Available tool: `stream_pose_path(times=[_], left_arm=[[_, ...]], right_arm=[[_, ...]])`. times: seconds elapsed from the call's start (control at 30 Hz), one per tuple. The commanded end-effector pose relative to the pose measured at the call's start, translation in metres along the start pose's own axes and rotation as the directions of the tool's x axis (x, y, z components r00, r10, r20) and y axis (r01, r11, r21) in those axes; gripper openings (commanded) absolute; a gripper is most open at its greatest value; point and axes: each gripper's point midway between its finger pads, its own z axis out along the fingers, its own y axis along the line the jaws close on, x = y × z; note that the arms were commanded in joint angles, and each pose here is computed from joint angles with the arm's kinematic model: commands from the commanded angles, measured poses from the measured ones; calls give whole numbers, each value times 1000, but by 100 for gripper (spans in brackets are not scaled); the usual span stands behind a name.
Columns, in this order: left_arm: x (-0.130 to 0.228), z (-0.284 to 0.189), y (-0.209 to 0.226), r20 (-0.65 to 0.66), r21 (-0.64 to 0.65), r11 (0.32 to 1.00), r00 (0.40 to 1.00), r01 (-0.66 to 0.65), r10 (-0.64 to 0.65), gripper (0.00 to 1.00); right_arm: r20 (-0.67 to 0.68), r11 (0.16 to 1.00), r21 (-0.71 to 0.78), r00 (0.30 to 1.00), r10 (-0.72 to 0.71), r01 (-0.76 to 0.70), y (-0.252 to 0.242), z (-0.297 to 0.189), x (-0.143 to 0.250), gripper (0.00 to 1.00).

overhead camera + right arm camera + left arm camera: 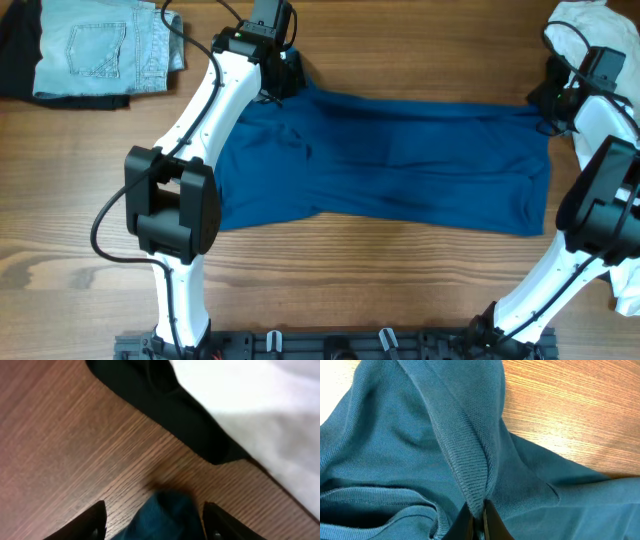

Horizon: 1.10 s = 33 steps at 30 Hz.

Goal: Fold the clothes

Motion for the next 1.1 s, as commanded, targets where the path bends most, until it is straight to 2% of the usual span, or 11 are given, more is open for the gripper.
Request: stream_pose_path(times=[0.0,0.13,0.27,0.47,0.53,0.77,1.07], left_arm=[[-11,-19,-3,52,8,1000,999,-17,17,4],[-11,-19,-3,52,8,1000,999,-17,17,4],[-11,-19,-3,52,8,1000,999,-17,17,4],[-11,-19,-3,52,7,1000,999,-17,16,4],[-11,-19,-3,52,8,1000,999,-17,17,4],[-11,-19,-3,52,8,1000,999,-17,17,4],[-11,-19,-3,52,8,1000,999,-17,17,4]], right_arm=[[-22,998,-22,998,-52,51,5,9,10,48],[-7,997,-27,997,-71,71,7,9,6,36],[12,986,-32,987,-163,163,9,9,3,36],[34,965,80,967,-254,251,-9,9,-5,51],[30,960,80,962,-272,269,-9,9,-5,52],[12,970,-25,970,-241,242,8,9,2,49],[-33,989,-23,989,-144,143,14,-8,-6,46]])
